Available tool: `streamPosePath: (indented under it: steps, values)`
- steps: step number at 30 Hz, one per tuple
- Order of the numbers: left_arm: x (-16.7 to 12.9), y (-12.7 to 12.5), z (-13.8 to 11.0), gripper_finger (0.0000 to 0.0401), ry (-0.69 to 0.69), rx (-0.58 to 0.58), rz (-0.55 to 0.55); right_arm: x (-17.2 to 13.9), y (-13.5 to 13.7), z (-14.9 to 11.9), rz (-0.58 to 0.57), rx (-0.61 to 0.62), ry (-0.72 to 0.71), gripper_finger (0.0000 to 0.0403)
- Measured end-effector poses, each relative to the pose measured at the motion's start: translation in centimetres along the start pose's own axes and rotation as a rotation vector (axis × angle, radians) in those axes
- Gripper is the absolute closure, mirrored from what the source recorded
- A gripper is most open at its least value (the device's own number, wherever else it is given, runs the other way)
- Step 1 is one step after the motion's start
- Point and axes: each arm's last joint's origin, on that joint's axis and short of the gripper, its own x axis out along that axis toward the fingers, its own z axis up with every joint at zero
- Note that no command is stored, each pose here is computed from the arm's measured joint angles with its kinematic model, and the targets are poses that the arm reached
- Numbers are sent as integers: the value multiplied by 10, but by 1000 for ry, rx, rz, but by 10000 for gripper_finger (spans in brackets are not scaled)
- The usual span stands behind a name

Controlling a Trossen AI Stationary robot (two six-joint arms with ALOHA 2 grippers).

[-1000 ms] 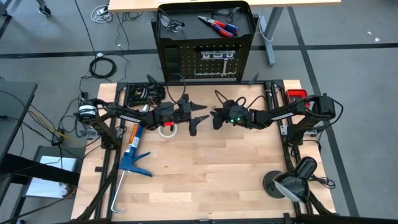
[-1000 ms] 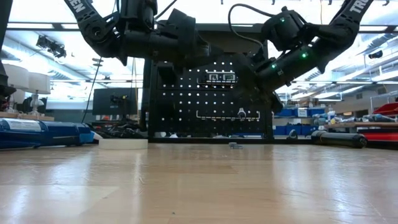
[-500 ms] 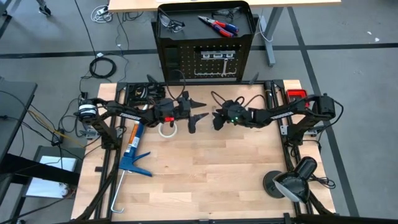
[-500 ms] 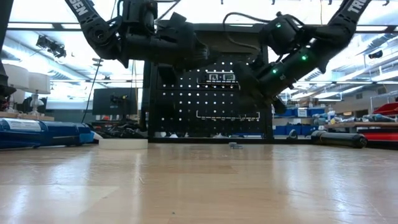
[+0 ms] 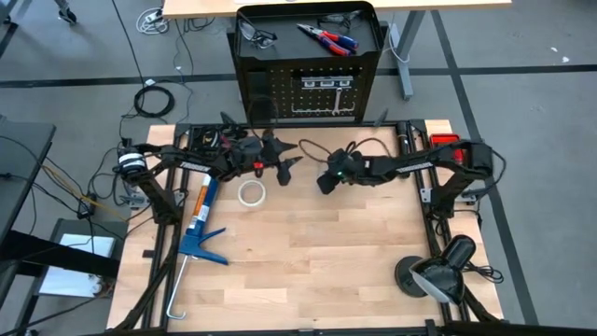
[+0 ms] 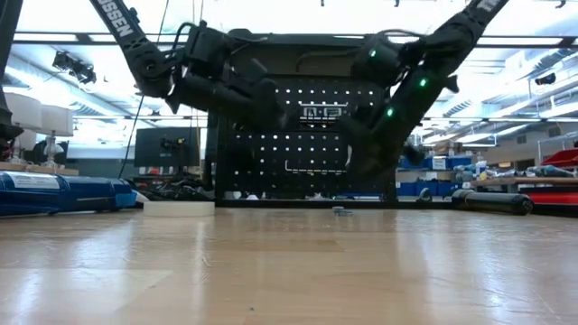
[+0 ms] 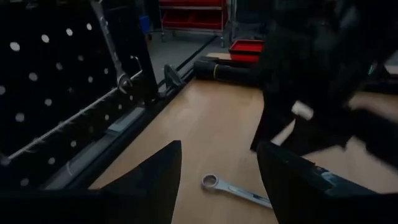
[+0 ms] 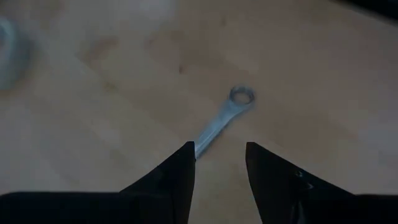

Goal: Hang tools onto peg board
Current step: Hang the tape on the peg board

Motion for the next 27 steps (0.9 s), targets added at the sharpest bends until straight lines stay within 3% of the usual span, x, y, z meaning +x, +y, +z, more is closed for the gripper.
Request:
streamPosePath:
  steps: [8,13,17,23,27]
  values:
    - [-9,10,-20,187,46,-17,12,44,23,7,-11,-33,91,251]
    - [-13,17,-26,187,66,-51,36,38,57,27,28,-156,12,254]
    - [-14,22,-24,188,58,-88,64,33,83,42,144,-185,-21,253]
    - [-31,28,-16,188,27,-98,116,41,120,34,220,-419,-44,254]
    - [-62,30,-10,188,-22,-75,179,50,130,27,230,-509,-46,253]
